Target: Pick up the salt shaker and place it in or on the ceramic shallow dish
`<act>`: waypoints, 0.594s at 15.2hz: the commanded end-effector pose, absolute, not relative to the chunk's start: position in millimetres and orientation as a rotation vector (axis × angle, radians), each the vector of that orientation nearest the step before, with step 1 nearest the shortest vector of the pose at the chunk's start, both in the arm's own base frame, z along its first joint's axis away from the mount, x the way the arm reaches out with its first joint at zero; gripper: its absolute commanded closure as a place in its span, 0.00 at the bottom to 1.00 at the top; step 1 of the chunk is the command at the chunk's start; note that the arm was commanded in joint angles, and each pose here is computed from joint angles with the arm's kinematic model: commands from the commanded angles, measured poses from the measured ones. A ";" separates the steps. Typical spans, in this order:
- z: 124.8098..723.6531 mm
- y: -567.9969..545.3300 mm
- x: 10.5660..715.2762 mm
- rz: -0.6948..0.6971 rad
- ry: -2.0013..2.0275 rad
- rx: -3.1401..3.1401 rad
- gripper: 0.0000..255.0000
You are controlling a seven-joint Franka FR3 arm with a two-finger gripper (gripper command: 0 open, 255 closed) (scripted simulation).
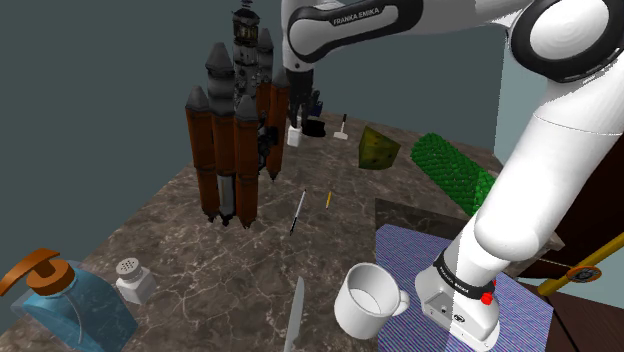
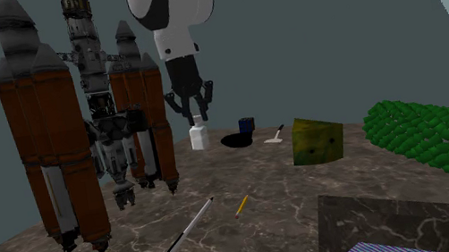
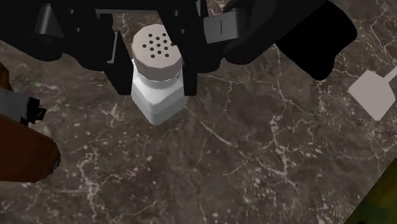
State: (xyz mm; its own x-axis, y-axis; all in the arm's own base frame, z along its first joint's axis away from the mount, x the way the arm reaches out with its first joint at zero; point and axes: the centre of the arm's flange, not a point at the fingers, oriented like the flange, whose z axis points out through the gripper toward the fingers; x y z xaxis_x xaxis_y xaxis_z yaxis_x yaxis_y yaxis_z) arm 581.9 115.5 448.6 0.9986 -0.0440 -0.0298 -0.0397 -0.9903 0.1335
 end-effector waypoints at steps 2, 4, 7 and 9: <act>464.9 115.7 580.9 -0.050 -0.063 3.007 1.00; 475.5 115.7 580.9 -0.050 -0.063 3.007 1.00; 491.3 115.7 580.9 -0.050 -0.063 3.007 1.00; 493.7 104.7 587.7 -0.050 -0.063 3.007 1.00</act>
